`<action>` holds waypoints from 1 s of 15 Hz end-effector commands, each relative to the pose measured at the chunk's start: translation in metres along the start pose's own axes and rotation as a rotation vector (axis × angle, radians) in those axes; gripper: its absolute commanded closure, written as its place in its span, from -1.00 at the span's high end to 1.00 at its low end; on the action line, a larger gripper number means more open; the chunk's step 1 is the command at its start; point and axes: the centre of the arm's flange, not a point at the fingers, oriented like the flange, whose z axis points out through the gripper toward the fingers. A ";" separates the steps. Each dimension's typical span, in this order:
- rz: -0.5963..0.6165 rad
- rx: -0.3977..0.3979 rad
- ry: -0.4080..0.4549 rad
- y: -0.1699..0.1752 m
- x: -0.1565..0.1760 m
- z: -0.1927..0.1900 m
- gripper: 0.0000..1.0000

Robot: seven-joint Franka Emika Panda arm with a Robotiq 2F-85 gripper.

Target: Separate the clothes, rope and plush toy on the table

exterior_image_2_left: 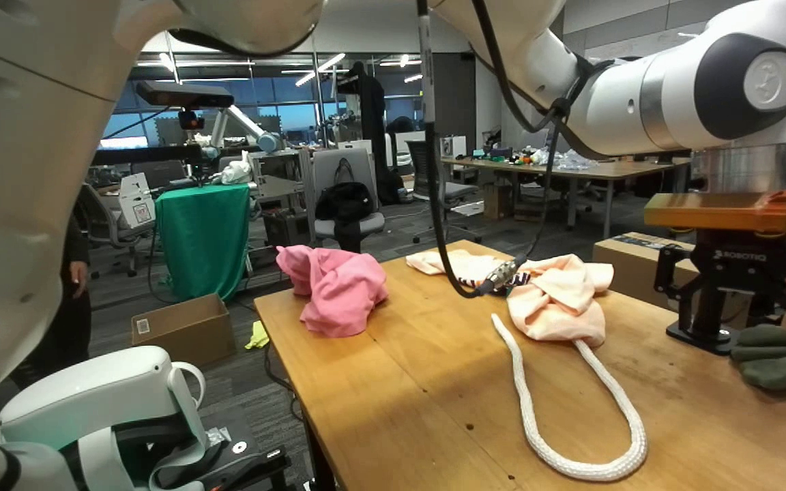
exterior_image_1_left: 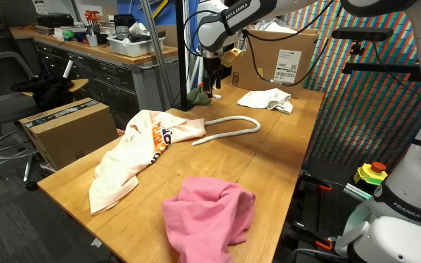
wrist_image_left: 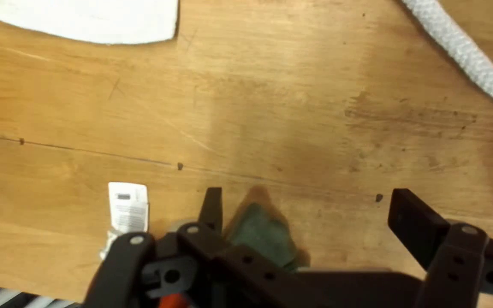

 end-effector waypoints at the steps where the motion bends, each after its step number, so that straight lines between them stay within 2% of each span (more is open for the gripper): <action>1: -0.080 0.006 0.017 -0.032 -0.041 0.002 1.00; 8: -0.144 -0.044 0.100 -0.066 -0.067 0.034 1.00; 12: -0.211 -0.069 0.128 -0.059 -0.082 0.034 1.00; 15: -0.274 -0.039 0.128 -0.043 -0.097 0.029 1.00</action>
